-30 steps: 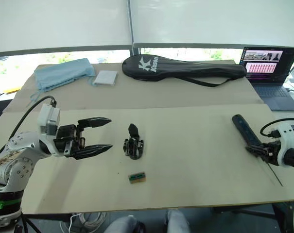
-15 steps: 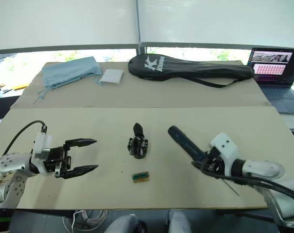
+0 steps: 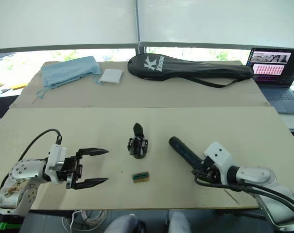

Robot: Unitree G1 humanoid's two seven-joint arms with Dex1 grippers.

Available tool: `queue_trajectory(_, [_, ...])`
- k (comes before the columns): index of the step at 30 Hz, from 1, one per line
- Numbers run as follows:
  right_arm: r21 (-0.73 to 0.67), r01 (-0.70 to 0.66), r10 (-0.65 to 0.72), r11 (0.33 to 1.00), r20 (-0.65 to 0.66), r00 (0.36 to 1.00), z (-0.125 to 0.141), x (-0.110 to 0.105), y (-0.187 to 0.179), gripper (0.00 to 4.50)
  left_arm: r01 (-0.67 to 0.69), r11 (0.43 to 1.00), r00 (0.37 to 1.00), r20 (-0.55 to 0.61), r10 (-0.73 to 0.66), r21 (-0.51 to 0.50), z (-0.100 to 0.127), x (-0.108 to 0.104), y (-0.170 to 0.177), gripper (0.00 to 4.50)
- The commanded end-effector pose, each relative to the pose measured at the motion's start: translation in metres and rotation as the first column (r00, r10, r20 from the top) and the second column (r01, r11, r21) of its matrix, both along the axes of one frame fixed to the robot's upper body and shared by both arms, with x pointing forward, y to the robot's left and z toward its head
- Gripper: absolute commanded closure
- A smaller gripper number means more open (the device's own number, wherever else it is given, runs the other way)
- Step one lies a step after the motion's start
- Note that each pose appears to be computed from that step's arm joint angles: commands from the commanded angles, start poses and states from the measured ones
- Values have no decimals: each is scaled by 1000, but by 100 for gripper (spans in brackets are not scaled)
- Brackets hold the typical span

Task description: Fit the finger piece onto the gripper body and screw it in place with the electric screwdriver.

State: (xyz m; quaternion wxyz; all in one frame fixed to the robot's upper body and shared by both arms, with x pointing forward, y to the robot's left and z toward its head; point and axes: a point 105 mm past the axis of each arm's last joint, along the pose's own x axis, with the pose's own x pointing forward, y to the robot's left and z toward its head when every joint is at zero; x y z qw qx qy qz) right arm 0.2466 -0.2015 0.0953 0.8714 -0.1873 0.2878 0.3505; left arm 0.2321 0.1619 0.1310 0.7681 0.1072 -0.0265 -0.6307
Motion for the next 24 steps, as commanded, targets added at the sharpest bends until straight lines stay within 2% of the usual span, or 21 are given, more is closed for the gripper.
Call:
queue_trajectory(1, [-34,-60,61,998,28,998,24,1,4,15,28,1000,999,20,-28,-13,9,-2,-4,0])
queue_trajectory(2, [-60,-79,79,995,3,997,26,-1,3,4,28,1000,999,18,-28,-13,9,-2,-4,0])
queue_trajectory(7, [-180,-171,156,969,-99,983,40,-11,0,4,5,1000,1000,21,-4,-14,5,5,-2,0])
queue_trajectory(11, [-270,-164,103,949,-227,969,47,-17,-7,4,15,1000,1000,12,-14,-14,0,4,-5,0])
queue_trajectory(16, [-211,-119,36,970,-359,933,56,-14,10,4,38,999,999,-1,-38,-9,-4,1,-8,0])
queue_trajectory(24, [-384,-84,-64,919,-358,932,44,12,4,4,70,997,997,-9,-71,-15,-4,-3,-15,0])
